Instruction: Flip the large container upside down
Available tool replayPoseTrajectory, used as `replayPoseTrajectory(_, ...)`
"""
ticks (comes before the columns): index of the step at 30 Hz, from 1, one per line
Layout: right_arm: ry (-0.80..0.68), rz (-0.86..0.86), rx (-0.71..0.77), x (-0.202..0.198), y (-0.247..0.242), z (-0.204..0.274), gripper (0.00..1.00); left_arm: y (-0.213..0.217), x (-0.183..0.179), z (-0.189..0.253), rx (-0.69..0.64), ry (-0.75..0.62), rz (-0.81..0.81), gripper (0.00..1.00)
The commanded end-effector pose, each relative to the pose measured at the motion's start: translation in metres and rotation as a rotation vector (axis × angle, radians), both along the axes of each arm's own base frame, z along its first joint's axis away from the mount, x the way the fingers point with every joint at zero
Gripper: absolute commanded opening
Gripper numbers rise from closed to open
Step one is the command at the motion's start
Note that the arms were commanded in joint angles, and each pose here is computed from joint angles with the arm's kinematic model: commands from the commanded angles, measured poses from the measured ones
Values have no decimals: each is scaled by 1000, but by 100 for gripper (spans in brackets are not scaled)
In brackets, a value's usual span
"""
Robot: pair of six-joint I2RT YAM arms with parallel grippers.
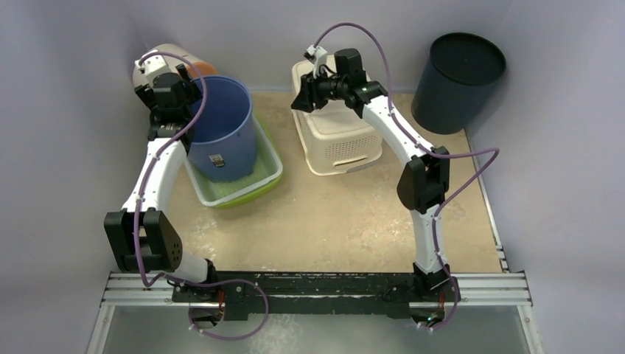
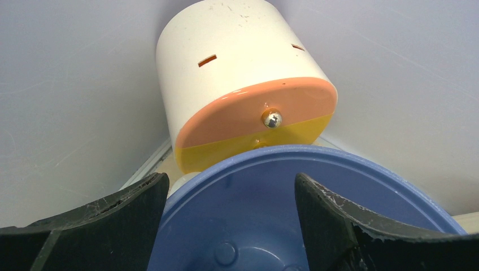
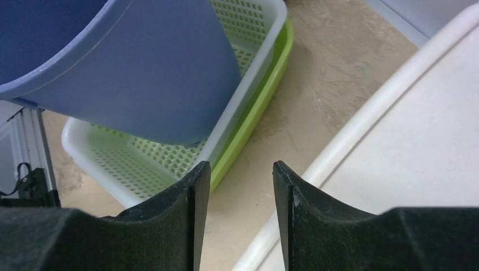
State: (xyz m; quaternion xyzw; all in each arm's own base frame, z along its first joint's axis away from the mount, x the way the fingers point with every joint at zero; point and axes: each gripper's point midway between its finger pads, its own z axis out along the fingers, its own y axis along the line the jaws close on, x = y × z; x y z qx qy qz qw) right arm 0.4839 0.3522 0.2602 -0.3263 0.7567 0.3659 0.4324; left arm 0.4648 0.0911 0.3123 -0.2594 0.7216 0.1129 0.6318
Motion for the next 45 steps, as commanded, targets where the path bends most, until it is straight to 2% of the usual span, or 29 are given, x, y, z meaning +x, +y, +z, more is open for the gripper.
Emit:
replayPoseTrajectory(1,-20,78,55,-10,22,14,48,-2,-3,-10,-30,8,-10,81)
replayPoseTrajectory(10,26,48,12,3,49,-31,50,-8,4,-8,-71,-19,-28,80)
replayPoseTrajectory(14,12,-86,-70,27,37,-51,50,-9,6,-7,-71,-21,-37,79)
replayPoseTrajectory(17,2,-264,-175,46,8,-66,50,-8,7,-6,-60,-16,-38,79)
replayPoseTrajectory(19,-28,-462,-282,64,-30,-73,50,-8,9,-5,-55,-12,-40,79)
replayPoseTrajectory(22,-63,-651,-395,77,-82,-74,52,-8,11,-5,-52,-12,-44,79)
replayPoseTrajectory(29,-22,-853,-459,88,-179,-84,53,-9,14,-6,-48,-10,-49,79)
replayPoseTrajectory(34,-38,-877,-482,83,-212,-80,53,-10,15,-7,-55,-10,-54,79)
replayPoseTrajectory(37,-71,-788,-463,78,-202,-68,53,-10,13,-5,-52,-11,-52,79)
replayPoseTrajectory(45,-189,-578,-315,53,-163,5,53,-5,6,0,-32,-3,-31,79)
